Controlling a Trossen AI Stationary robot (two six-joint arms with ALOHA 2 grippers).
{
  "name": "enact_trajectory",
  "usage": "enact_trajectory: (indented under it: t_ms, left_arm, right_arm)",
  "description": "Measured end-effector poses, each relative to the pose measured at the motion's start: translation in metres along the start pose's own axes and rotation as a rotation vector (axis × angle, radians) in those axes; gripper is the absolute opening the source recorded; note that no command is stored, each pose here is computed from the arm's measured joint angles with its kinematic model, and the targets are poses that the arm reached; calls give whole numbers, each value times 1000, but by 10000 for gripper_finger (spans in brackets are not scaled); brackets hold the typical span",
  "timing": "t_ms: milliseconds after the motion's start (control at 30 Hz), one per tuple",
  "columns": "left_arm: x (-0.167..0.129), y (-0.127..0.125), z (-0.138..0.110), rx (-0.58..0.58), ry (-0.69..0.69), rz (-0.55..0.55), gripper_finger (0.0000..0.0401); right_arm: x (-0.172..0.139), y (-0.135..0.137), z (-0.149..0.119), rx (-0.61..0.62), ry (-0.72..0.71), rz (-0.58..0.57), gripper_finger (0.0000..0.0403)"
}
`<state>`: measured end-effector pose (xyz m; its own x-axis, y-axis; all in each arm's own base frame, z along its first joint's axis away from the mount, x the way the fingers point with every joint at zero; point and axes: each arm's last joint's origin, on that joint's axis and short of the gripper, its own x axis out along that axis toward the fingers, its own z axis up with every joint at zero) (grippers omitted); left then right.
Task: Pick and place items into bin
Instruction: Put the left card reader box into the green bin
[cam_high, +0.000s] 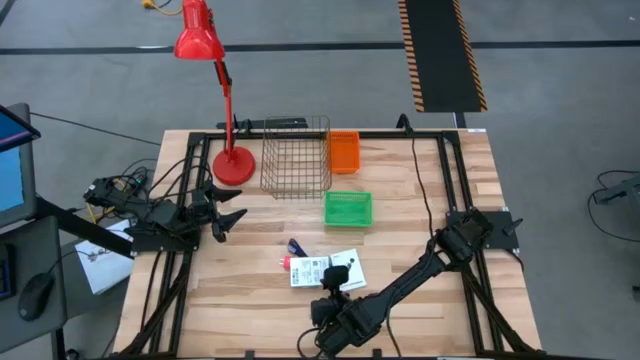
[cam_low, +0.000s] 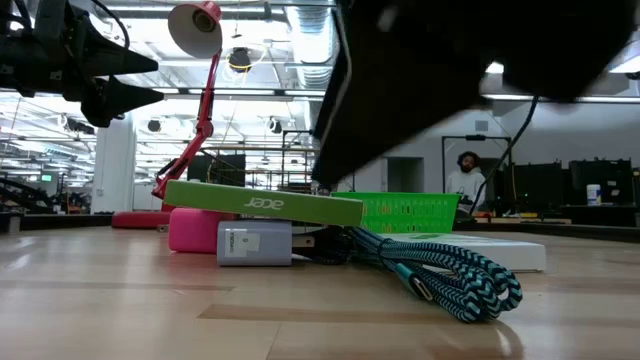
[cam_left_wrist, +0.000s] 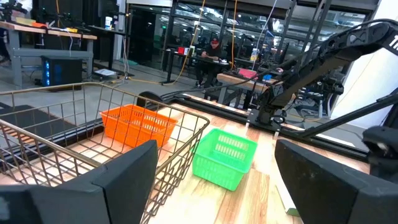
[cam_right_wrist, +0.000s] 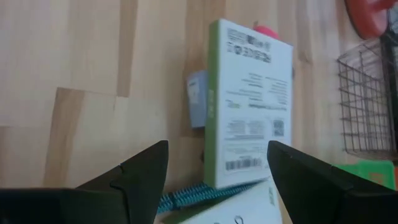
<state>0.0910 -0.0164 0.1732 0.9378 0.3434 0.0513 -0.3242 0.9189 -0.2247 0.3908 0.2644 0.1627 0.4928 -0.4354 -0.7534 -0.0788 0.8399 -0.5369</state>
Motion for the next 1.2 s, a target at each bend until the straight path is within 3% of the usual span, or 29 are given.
enact_trajectory:
  t_ms: [167,400,1200]
  left_arm:
    - [0,0,0,1,0,0,314]
    - [0,0,0,0,0,0,314]
    - [0,0,0,0,0,0,314]
  right_arm:
    - [6,11,-4,-74,6,-13,270]
    - [6,8,-3,-74,-7,-71,270]
    - [16,-2,-1,-53,15,-71,270]
